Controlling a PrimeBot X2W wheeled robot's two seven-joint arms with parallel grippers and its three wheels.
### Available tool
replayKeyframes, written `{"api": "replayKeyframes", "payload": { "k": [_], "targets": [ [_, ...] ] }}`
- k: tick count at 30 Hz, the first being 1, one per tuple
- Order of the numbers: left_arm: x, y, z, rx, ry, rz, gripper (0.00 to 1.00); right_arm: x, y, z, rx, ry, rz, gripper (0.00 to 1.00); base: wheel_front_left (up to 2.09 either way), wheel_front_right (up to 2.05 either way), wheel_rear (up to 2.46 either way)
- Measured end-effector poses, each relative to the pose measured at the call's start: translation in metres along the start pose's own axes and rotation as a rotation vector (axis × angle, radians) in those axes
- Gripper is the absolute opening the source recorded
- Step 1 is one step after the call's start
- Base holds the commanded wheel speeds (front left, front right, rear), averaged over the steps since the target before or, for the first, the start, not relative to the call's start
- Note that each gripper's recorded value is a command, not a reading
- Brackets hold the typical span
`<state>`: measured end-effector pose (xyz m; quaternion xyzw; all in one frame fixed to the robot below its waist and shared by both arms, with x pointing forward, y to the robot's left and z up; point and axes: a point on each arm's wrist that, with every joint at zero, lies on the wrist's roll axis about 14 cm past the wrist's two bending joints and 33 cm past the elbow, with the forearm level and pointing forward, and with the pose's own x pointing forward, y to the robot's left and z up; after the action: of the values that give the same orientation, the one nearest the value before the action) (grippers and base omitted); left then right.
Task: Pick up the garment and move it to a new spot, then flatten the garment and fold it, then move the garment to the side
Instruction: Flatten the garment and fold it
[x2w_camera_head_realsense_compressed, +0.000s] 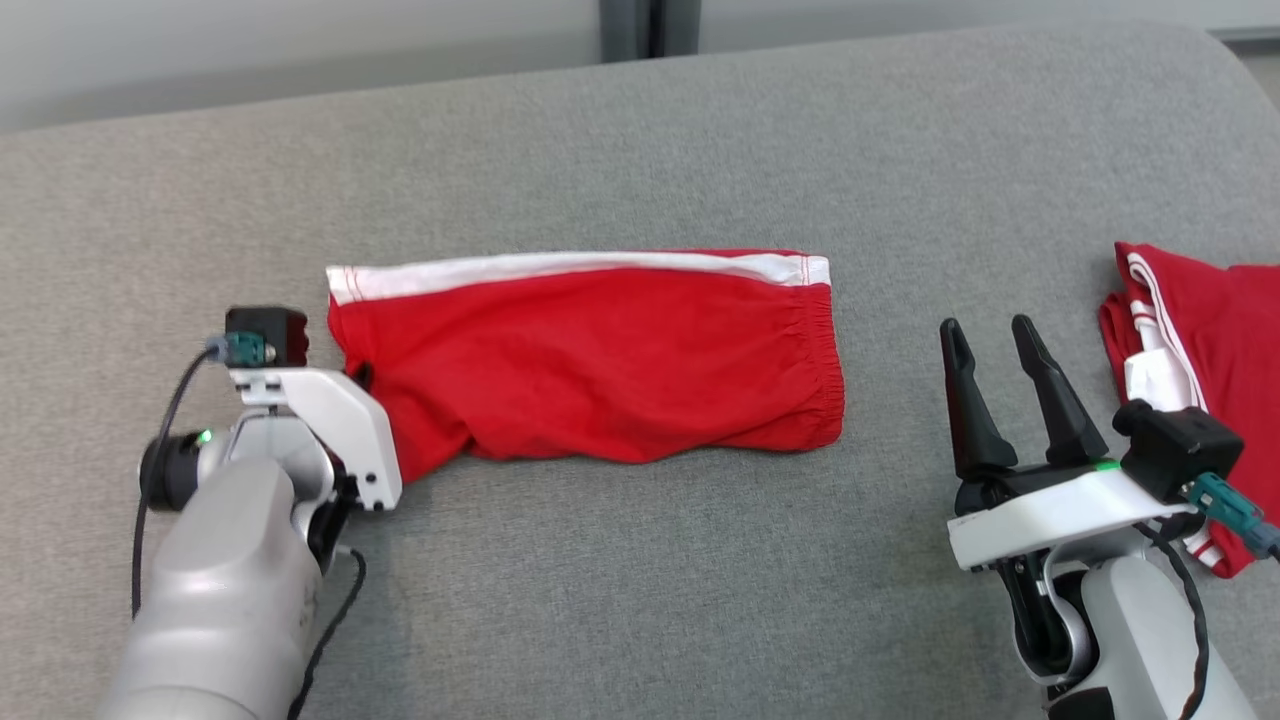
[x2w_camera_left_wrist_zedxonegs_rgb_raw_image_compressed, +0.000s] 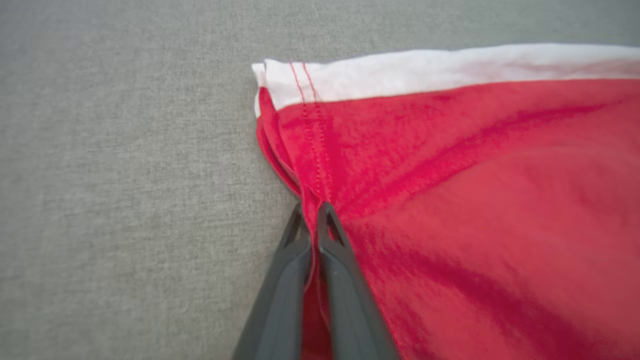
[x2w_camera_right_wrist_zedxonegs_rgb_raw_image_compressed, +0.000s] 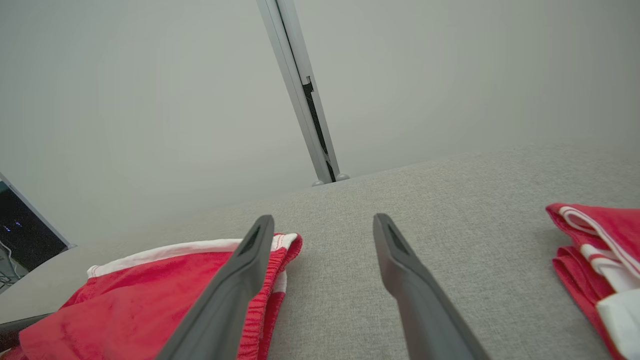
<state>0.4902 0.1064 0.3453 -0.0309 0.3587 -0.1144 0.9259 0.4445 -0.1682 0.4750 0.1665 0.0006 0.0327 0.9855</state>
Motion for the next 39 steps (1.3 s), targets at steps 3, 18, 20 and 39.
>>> {"api": "replayKeyframes", "payload": {
  "k": [3,18,20,39],
  "targets": [
    [-0.014,0.004,-0.011,-0.028,-0.009,0.015,0.00,-0.005,0.006,0.003,-0.002,-0.003,0.012,1.00,0.00,0.00,0.00],
    [-0.061,0.020,-0.023,-0.001,-0.233,0.133,1.00,-0.024,0.016,0.007,-0.028,-0.005,0.033,1.00,0.00,0.00,0.00],
    [-0.067,0.021,-0.017,0.007,-0.272,0.149,1.00,-0.026,0.018,0.008,-0.029,-0.008,0.038,1.00,0.00,0.00,0.00],
    [-0.155,0.026,-0.014,0.003,-0.573,0.243,1.00,-0.049,0.038,-0.003,-0.061,0.030,0.091,1.00,0.00,0.00,0.00]
  ]
}}
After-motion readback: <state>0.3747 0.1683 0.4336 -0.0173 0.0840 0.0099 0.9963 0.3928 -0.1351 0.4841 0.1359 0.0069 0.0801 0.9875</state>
